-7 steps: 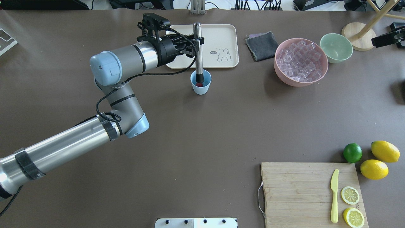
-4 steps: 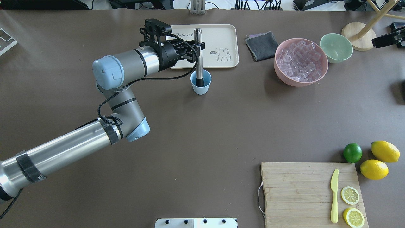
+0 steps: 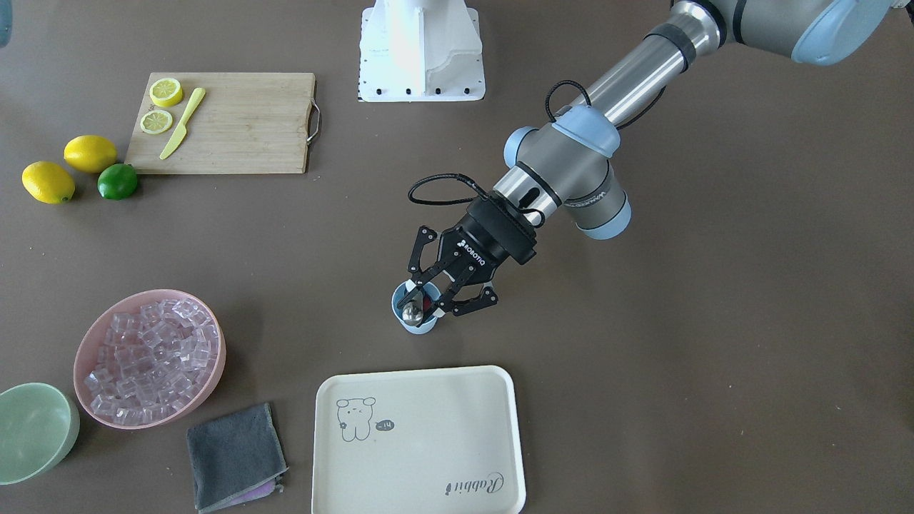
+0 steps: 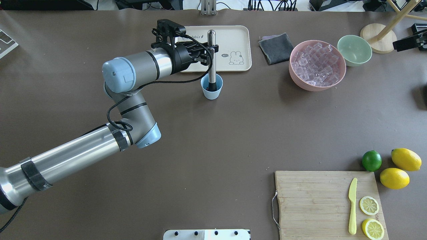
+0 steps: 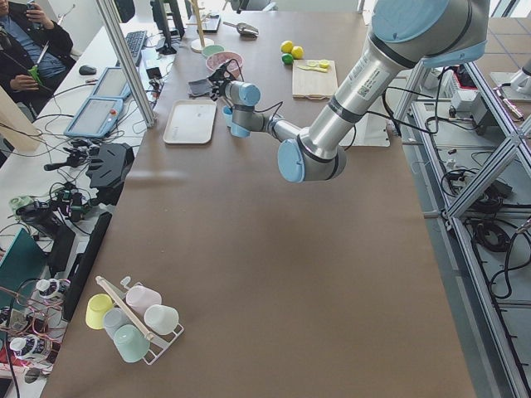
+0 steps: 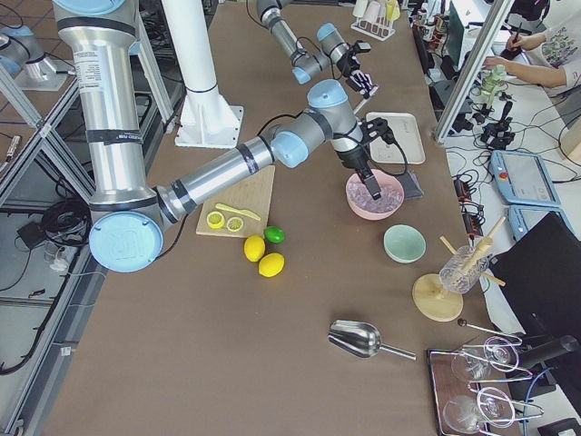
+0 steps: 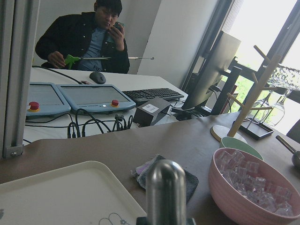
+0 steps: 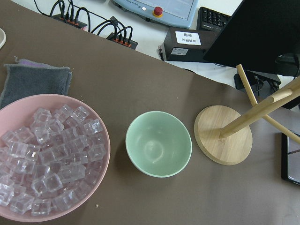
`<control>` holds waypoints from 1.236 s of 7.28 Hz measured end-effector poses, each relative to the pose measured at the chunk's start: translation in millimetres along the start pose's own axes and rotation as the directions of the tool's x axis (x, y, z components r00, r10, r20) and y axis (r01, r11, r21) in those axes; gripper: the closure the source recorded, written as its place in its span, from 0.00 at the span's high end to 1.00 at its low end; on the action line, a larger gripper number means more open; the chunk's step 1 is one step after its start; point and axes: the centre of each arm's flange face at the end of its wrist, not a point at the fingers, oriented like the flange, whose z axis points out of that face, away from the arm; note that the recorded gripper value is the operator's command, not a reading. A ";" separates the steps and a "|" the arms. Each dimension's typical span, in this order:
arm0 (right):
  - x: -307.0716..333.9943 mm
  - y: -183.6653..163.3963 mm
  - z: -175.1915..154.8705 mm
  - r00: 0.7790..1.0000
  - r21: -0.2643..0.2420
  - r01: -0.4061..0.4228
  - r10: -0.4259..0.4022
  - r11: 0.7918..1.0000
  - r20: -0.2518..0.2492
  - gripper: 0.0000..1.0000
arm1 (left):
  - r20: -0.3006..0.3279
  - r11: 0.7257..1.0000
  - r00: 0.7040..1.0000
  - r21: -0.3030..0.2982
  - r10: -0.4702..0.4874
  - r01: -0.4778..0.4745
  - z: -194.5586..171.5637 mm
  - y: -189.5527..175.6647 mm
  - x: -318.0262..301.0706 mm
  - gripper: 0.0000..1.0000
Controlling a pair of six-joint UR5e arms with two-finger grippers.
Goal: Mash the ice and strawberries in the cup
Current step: 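Lift the pestle out of the cup and move the left arm away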
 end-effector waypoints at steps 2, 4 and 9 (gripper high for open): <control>-0.2 0.6 0.3 1.000 -0.003 -0.001 0.001 1.000 0.004 1.00 | -0.011 0.999 0.999 0.017 -0.032 0.032 -14.1 -44.8 7.9 0.00; -2.0 1.0 0.4 1.000 -0.010 -0.001 0.001 1.000 0.022 1.00 | 0.029 0.997 0.999 -0.069 -0.029 0.031 -52.1 -113.2 -17.4 0.00; -20.0 -0.7 6.9 0.997 -0.026 0.032 -0.030 0.999 0.066 1.00 | 0.248 0.916 0.960 -0.340 -0.130 0.212 -201.8 -182.8 -214.7 0.00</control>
